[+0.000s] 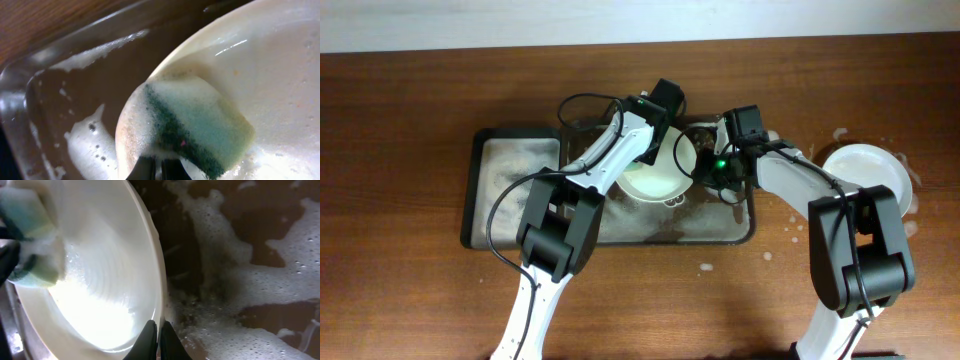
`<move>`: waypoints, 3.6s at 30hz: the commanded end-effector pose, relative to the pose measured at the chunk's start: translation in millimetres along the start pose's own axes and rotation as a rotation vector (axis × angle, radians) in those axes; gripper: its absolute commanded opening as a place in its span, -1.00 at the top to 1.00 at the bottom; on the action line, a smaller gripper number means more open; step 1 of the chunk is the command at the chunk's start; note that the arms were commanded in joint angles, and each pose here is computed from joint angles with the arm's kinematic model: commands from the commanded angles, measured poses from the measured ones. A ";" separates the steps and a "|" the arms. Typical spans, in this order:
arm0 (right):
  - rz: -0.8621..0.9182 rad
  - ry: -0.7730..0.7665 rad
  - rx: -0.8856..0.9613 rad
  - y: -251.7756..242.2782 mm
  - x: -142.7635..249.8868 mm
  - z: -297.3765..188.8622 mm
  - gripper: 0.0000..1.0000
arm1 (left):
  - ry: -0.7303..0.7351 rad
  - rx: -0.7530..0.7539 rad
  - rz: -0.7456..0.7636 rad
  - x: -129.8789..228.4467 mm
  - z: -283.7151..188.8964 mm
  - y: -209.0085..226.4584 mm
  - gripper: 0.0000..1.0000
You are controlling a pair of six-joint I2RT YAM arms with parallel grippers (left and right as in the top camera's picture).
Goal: Clean dirty plates on tray and stack at the side
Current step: 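Scrub the held plate with the sponge in the left gripper, then scrub the plate rim area with the sponge while right gripper tilts plate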
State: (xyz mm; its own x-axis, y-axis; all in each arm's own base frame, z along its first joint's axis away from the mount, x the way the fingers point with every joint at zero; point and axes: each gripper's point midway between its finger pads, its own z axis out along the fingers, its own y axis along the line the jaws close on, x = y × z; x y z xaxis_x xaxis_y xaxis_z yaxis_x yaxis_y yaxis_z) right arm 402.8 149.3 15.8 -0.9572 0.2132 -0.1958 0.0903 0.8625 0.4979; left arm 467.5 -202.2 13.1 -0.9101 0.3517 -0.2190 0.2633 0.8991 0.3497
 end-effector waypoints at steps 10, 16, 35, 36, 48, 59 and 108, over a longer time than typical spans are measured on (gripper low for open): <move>-0.004 0.007 0.056 -13.4 2.7 0.7 0.92 | 0.034 0.189 -0.109 -30.4 -67.8 31.0 0.99; -0.002 0.011 0.057 -13.7 3.6 0.7 0.92 | 0.131 0.394 -0.007 -7.9 -76.3 23.4 1.00; -0.003 -0.016 0.114 -17.8 -7.1 -6.2 0.92 | 0.224 0.474 0.086 10.5 10.8 -40.5 0.99; -0.006 -0.030 0.131 -19.8 -10.7 -7.4 0.92 | 0.228 0.472 0.071 10.6 10.8 -40.5 1.00; -0.001 -0.019 0.139 -21.6 -7.9 -7.5 0.92 | 0.060 0.138 -0.149 -34.8 -44.1 63.5 1.00; -0.001 -0.018 0.140 -21.7 -7.6 -7.5 0.92 | 0.388 0.362 -0.200 44.1 -62.0 -43.5 0.99; -0.001 -0.021 0.142 -22.2 -8.5 -7.1 0.92 | 0.010 -0.046 -0.139 -22.6 5.1 49.7 0.99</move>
State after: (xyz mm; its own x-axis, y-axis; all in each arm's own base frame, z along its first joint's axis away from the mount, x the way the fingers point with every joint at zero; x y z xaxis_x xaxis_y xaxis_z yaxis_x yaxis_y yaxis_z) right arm 411.2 136.3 21.0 -0.9494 0.2190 -0.2251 0.1071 0.8996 0.4234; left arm 487.1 -217.2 17.9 -0.9192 0.3303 -0.2145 0.2911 0.9367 0.1947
